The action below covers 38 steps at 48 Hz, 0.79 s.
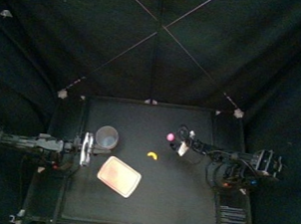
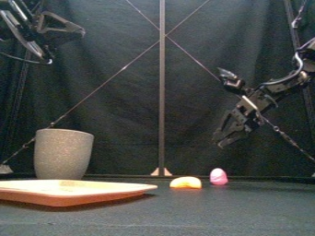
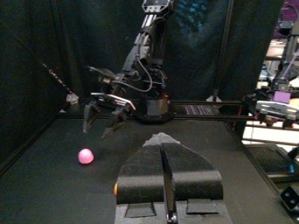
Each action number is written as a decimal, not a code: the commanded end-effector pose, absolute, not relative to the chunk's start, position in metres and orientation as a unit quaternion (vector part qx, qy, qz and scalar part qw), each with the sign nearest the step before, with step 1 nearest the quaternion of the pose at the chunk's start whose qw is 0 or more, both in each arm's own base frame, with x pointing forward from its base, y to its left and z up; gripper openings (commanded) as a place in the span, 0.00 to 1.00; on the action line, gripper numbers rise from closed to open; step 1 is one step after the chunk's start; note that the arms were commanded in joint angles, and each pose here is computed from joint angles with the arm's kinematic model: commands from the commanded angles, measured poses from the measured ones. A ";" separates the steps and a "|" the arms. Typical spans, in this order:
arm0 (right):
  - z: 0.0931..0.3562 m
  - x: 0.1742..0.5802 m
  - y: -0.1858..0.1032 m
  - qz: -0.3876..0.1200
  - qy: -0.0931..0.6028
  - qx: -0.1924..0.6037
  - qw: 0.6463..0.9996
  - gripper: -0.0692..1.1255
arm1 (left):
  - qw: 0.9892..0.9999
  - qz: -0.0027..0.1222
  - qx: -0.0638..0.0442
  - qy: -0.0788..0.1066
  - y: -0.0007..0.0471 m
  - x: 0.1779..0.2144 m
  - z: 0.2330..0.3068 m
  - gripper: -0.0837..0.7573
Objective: Pick the pink ball then place it on the pink plate
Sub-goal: Pick the pink ball
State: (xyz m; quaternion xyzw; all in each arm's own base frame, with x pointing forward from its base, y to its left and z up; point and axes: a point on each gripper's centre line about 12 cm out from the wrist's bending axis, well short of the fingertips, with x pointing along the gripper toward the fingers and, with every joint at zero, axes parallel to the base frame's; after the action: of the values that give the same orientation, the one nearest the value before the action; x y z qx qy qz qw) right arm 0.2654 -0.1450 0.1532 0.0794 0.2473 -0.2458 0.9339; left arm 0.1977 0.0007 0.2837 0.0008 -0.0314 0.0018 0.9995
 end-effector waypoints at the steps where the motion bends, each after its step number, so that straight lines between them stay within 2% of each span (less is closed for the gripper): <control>1: 0.146 0.277 -0.167 -0.259 0.258 0.074 0.928 0.94 | 0.999 0.002 0.003 -0.041 0.0009 0.1992 0.2895 0.16; 8: 0.126 0.280 -0.186 -0.267 0.290 0.075 0.916 0.94 | 0.999 0.002 0.003 -0.038 0.0009 0.1989 0.2877 0.16; 17: 0.105 0.282 -0.191 -0.260 0.339 0.080 0.901 0.94 | 0.999 0.002 0.003 -0.037 0.0009 0.1987 0.2864 0.16; 24: 0.100 0.283 -0.191 -0.256 0.356 0.082 0.895 0.92 | 0.999 0.003 0.003 -0.036 0.0012 0.1986 0.2858 0.16; 29: 0.101 0.282 -0.189 -0.256 0.359 0.084 0.894 0.86 | 0.999 0.002 0.003 -0.034 0.0009 0.1983 0.2839 0.16; 38: 0.104 0.285 -0.189 -0.255 0.353 0.083 0.896 0.69 | 1.000 0.002 0.002 -0.030 0.0009 0.1974 0.2800 0.16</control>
State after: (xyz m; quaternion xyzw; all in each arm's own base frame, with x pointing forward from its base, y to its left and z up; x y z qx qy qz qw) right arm 0.2780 -0.1862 0.0897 0.0914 0.3759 -0.2539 0.8865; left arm 0.1962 0.0006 0.2751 0.0016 -0.0215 0.0016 0.9998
